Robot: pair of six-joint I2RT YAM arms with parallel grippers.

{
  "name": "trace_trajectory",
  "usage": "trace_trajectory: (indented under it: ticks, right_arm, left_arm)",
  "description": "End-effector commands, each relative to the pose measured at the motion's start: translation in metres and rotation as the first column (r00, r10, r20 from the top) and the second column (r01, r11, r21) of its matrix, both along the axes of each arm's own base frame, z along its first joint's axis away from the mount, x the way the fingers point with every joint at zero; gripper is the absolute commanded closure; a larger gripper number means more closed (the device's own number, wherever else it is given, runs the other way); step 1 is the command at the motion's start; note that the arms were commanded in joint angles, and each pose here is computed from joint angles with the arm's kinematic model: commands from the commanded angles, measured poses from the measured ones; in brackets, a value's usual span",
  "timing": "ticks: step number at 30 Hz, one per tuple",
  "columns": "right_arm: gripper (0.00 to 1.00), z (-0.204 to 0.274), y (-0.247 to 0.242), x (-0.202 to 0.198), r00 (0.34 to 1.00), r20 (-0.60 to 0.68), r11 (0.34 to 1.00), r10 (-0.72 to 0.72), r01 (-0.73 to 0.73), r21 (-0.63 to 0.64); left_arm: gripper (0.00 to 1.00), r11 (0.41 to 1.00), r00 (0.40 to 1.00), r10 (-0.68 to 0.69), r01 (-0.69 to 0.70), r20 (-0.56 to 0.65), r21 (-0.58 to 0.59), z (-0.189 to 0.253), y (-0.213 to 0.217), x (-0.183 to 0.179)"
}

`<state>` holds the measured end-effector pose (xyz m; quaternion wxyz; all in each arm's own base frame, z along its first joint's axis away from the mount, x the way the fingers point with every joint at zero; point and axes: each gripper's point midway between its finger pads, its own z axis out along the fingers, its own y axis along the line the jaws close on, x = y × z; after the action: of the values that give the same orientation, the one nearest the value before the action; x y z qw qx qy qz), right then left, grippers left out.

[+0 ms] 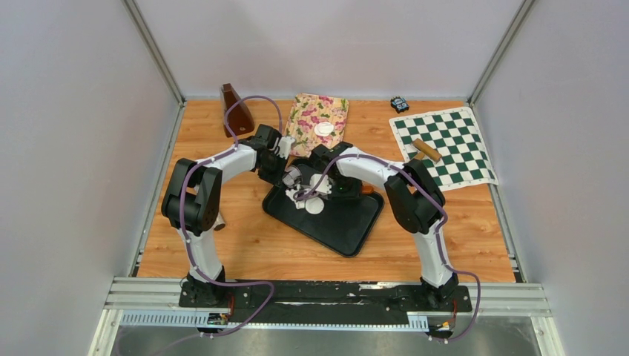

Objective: Roll out the dumpling wrappers from the dough

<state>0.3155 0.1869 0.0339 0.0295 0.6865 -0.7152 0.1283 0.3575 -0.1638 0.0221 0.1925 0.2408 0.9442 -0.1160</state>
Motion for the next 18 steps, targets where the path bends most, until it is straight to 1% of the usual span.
trace_trajectory:
  ticks: [1,8,12,15,18]
  right_arm:
    - [1.00,0.009,0.026,-0.004,0.999,-0.033,0.995,0.041,-0.038,0.087]
    - [1.00,0.020,0.038,-0.018,0.995,-0.084,0.992,0.051,-0.041,0.120]
    - [1.00,0.035,0.042,-0.014,0.998,-0.045,0.991,0.034,-0.028,0.132]
    - [1.00,0.053,0.034,-0.006,1.000,-0.006,0.990,0.009,-0.009,0.140]
    - [1.00,0.065,0.019,-0.005,1.000,0.006,0.990,-0.019,0.018,0.143]
  left_arm:
    - [1.00,0.999,0.999,-0.035,0.036,0.031,-0.030,0.016,-0.008,-0.002]
    - [1.00,0.999,0.999,-0.034,0.035,0.032,-0.029,0.017,-0.008,-0.002]
    - [1.00,0.999,0.999,-0.033,0.034,0.035,-0.028,0.017,-0.008,-0.002]
    - [1.00,0.999,0.999,-0.035,0.036,0.036,-0.029,0.018,-0.008,-0.002]
    - [1.00,0.999,0.999,-0.034,0.035,0.038,-0.031,0.019,-0.008,-0.002]
